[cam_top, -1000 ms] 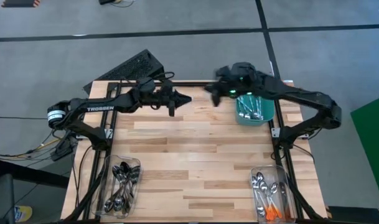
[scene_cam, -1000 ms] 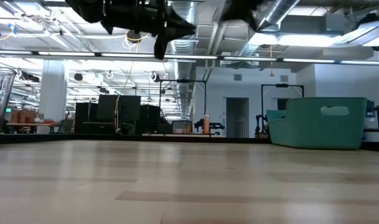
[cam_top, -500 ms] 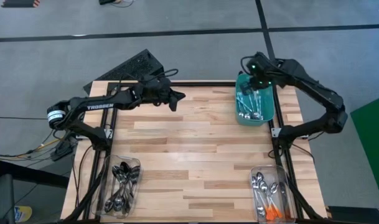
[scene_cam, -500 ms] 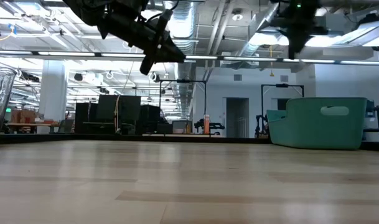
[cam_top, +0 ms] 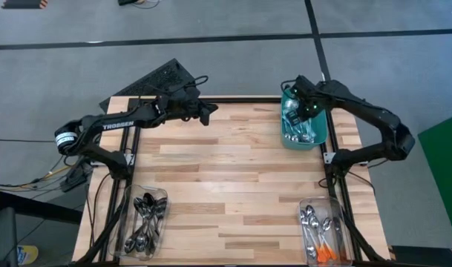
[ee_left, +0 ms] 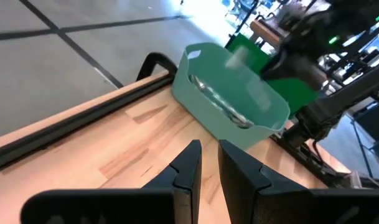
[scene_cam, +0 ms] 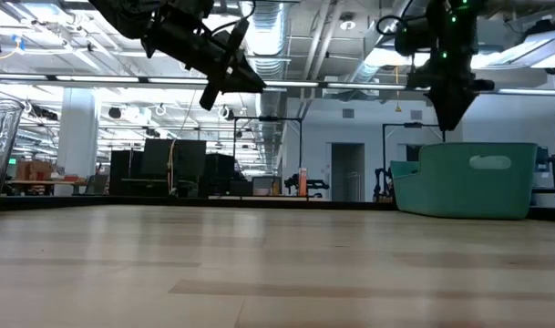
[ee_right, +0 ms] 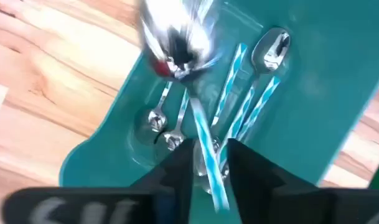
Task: Sort silverware by color (type)
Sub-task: Put the blue spoon in the blue bin, then return to Home Position
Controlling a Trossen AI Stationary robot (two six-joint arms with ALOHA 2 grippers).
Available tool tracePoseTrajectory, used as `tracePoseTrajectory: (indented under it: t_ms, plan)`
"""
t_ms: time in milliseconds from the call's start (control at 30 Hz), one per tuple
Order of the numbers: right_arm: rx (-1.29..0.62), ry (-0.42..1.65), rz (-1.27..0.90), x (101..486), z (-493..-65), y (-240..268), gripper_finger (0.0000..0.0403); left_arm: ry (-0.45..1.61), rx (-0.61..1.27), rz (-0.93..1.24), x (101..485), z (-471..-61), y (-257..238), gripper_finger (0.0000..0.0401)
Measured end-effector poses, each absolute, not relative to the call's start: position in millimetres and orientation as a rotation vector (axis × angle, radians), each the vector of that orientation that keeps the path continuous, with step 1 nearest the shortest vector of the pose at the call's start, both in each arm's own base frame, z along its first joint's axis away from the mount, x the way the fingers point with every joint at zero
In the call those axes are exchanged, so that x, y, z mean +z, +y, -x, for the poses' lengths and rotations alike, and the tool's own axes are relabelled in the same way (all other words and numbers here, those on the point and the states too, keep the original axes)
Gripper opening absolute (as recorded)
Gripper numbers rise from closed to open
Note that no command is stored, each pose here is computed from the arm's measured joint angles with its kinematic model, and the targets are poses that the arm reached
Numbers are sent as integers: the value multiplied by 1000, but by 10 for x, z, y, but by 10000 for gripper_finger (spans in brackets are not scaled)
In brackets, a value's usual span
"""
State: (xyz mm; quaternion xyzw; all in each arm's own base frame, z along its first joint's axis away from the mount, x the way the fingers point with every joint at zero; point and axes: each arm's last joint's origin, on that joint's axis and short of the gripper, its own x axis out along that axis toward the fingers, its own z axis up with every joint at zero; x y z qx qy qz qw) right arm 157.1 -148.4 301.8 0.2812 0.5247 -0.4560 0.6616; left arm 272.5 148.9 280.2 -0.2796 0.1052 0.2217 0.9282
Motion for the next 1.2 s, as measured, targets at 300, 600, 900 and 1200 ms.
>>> tracePoseTrajectory:
  t_ms: [300,600,900,1200]
  plan:
    - [-1021,889,-613,3131,-1560,-1449,230,137,461,463,3142,-2458,1399,41]
    - [-610,151,-429,3957,-1674,-969,198,59,463,254,3568,-1982,1163,41]
    - [-147,-99,-290,4335,-1670,-445,15,-48,567,219,3788,-1674,1015,10]
    - [-35,110,-144,4152,-1708,-209,7,-12,585,269,3694,-1740,977,1]
